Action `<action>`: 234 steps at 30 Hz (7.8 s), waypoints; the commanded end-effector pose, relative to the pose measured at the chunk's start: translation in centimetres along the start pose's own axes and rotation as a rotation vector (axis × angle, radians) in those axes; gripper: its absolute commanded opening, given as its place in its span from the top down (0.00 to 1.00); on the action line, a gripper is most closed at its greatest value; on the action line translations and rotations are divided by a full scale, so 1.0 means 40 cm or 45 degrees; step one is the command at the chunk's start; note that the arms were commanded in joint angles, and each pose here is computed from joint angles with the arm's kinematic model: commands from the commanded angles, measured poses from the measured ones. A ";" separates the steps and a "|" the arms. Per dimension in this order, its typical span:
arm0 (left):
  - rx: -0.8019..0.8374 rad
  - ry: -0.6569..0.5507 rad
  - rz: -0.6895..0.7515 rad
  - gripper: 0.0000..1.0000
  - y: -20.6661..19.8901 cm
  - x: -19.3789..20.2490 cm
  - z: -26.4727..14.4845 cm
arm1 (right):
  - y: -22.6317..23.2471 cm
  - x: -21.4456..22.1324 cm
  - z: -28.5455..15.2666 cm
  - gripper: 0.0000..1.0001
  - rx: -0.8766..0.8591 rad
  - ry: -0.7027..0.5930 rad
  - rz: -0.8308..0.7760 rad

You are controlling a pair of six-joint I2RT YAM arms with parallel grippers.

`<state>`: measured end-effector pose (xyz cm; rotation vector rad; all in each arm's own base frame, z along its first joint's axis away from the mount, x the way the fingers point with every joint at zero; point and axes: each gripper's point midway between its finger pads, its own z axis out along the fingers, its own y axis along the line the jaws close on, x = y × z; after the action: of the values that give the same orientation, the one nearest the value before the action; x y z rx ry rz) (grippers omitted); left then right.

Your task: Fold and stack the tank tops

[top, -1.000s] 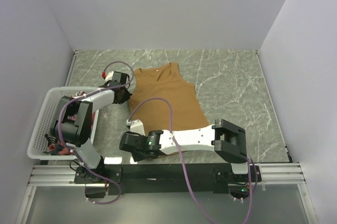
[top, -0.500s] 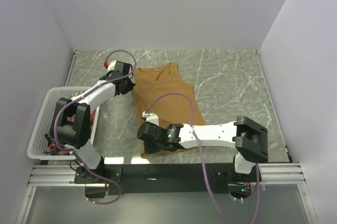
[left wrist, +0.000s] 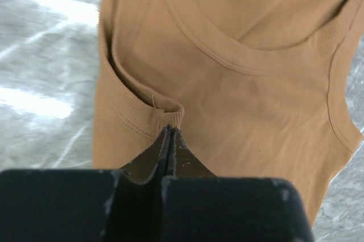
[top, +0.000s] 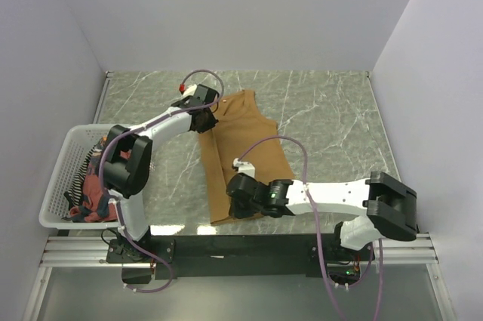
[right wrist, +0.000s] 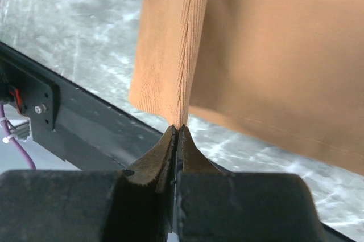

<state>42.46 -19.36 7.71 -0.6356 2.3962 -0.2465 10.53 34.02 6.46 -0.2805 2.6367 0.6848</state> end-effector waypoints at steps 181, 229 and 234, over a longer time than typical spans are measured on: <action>0.538 0.171 0.875 1.00 -0.183 0.924 -0.491 | -0.716 -0.628 -0.004 1.00 0.470 -0.387 0.556; 0.342 0.251 0.233 0.99 0.217 0.674 -0.430 | -0.375 -0.780 0.205 1.00 0.518 -0.304 0.197; 0.326 0.264 0.253 1.00 0.227 0.685 -0.420 | -0.367 -0.778 0.223 0.97 0.520 -0.292 0.182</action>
<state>10.41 -25.02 3.70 -0.2541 2.5066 -0.5508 44.39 28.39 5.98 0.0866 2.5536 0.2146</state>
